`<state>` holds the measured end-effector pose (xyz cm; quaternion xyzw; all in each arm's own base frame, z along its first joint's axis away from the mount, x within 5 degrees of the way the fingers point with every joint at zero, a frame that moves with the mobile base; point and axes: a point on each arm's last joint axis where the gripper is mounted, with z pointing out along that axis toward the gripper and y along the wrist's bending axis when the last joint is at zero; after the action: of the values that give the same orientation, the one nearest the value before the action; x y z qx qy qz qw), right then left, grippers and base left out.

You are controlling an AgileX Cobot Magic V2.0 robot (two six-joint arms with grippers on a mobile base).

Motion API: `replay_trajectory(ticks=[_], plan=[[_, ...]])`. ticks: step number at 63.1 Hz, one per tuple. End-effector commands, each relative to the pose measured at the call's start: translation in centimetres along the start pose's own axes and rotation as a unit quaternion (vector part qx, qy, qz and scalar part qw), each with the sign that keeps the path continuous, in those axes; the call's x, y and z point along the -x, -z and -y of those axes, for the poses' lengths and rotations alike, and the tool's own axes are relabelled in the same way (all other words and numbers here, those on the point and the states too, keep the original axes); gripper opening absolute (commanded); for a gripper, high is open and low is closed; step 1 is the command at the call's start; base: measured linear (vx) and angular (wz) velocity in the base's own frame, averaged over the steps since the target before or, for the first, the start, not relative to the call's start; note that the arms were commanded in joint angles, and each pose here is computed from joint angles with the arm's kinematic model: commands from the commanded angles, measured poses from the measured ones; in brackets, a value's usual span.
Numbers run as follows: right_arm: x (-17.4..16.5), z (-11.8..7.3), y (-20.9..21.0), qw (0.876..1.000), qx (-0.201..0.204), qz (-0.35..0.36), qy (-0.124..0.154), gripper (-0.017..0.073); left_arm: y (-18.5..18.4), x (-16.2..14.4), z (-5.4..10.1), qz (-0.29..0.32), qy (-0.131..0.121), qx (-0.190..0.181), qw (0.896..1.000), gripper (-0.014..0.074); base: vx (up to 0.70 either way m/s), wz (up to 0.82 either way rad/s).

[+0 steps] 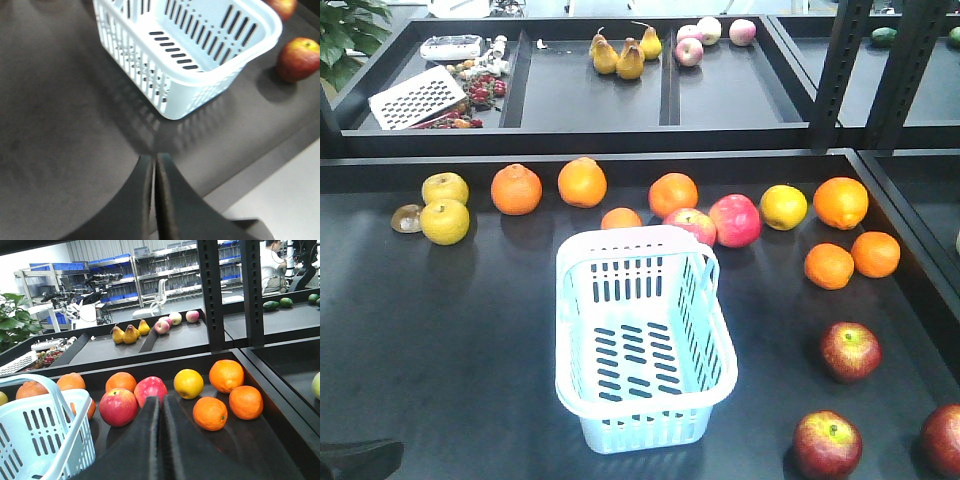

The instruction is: Pick three apples into basket with both arms

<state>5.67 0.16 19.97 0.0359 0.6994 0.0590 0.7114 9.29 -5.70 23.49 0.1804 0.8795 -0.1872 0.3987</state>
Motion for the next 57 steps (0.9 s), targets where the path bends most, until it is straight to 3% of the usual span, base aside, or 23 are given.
replay_trajectory(ticks=[1,21,23,32,40,49,57], plan=[[0.3,-0.1,0.1,0.999,0.006,0.037,0.008,-0.0004,0.4,1.2,-0.2,0.094,0.036,0.009,0.995,-0.0006,0.00,0.00],[0.3,-0.1,0.1,0.999,0.007,0.038,0.002,-0.0004,0.4,1.1,-0.2,0.095,0.038,0.008,0.995,-0.0006,0.00,0.00],[0.4,-0.1,0.1,0.999,0.008,0.042,-0.016,-0.0004,0.4,1.1,-0.2,0.095,0.038,0.008,0.995,-0.0006,0.00,0.00],[0.7,-0.1,0.1,0.985,0.017,0.057,-0.160,-0.0004,0.4,1.1,-0.2,0.095,0.038,0.008,0.995,-0.0006,0.00,0.00],[1.4,-0.2,0.2,0.973,0.027,0.079,-0.214,-0.0004,0.4,1.1,-0.2,0.095,0.038,0.008,0.995,-0.0006,0.00,0.00],[3.9,-0.7,0.5,0.977,0.027,0.043,-0.206,-0.0004,0.4,1.1,-0.2,0.095,0.039,0.007,0.995,-0.0006,0.00,0.00],[6.7,-1.0,-0.1,0.990,-0.009,-0.079,-0.118,0.0000,0.4,1.1,-0.2,0.094,0.039,0.007,0.995,-0.0006,0.00,0.00]])
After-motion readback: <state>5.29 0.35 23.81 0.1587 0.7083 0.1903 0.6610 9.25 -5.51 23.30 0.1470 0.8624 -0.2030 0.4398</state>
